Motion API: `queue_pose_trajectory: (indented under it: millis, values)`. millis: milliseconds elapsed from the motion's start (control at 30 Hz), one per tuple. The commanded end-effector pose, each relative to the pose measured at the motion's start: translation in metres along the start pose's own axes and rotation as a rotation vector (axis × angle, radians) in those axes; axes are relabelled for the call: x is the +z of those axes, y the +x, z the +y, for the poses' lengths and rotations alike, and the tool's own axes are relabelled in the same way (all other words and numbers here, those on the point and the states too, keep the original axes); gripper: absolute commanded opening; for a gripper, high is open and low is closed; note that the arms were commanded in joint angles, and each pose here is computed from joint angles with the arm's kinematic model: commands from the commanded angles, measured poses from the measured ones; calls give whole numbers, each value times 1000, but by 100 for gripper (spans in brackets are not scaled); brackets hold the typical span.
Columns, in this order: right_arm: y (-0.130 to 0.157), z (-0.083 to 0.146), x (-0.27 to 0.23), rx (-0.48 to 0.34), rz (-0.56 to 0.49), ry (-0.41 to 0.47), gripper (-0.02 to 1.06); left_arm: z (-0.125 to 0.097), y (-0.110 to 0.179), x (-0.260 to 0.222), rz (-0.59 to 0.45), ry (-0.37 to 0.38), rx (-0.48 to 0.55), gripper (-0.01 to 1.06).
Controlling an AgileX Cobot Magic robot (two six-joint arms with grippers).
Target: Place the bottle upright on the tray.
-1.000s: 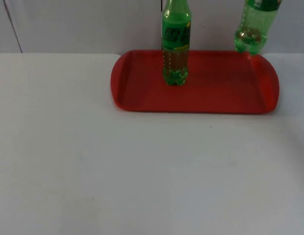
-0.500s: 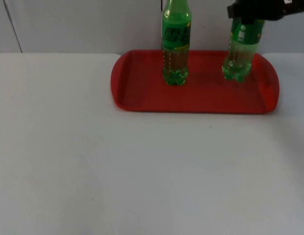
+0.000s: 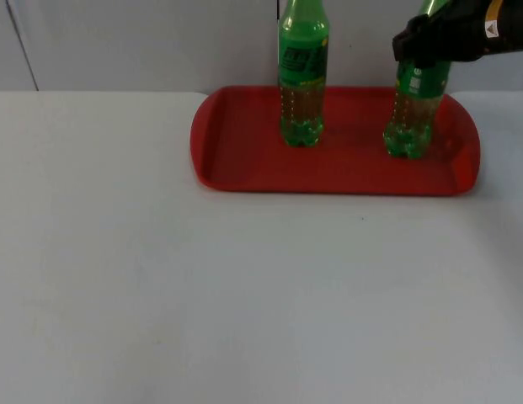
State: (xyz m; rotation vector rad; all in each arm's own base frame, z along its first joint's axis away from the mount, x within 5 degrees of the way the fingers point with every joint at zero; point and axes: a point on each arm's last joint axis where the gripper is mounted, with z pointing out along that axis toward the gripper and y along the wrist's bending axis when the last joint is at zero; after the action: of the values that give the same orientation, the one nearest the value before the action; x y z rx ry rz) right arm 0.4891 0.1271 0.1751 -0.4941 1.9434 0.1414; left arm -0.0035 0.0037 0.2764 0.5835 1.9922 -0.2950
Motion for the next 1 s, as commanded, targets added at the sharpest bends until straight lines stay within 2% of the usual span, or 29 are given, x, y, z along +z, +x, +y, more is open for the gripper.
queue_pose_trajectory:
  millis: [0,167,267,333,400,433,533,567,600,667,967]
  values:
    - [0,-1,1,-8,-7,-2,0,-1,1,0,-1,11,1,105]
    - [0,-1,1,-8,-7,-2,1,-1,1,0,-1,11,1,105]
    - [0,-1,1,-12,-7,-2,7,-1,1,0,-1,11,1,105]
    - [0,-1,1,-19,-7,-2,17,-1,1,0,-1,11,1,105]
    - [0,-1,1,-22,-7,-2,33,-1,1,0,-1,11,1,105]
    - [0,-1,1,-22,-7,-2,33,-1,1,0,-1,11,1,105]
    - [0,-1,1,-22,-7,-2,60,-1,1,0,-1,11,1,105]
    - [0,-1,1,-22,-7,-2,60,-1,1,0,-1,11,1,105]
    - [0,-1,1,-25,-7,-2,72,-1,1,0,-1,11,1,105]
    - [0,-1,1,-25,-7,-2,79,-1,1,0,-1,11,1,105]
    - [0,-1,1,-25,-10,-4,81,-1,1,0,-1,11,1,105]
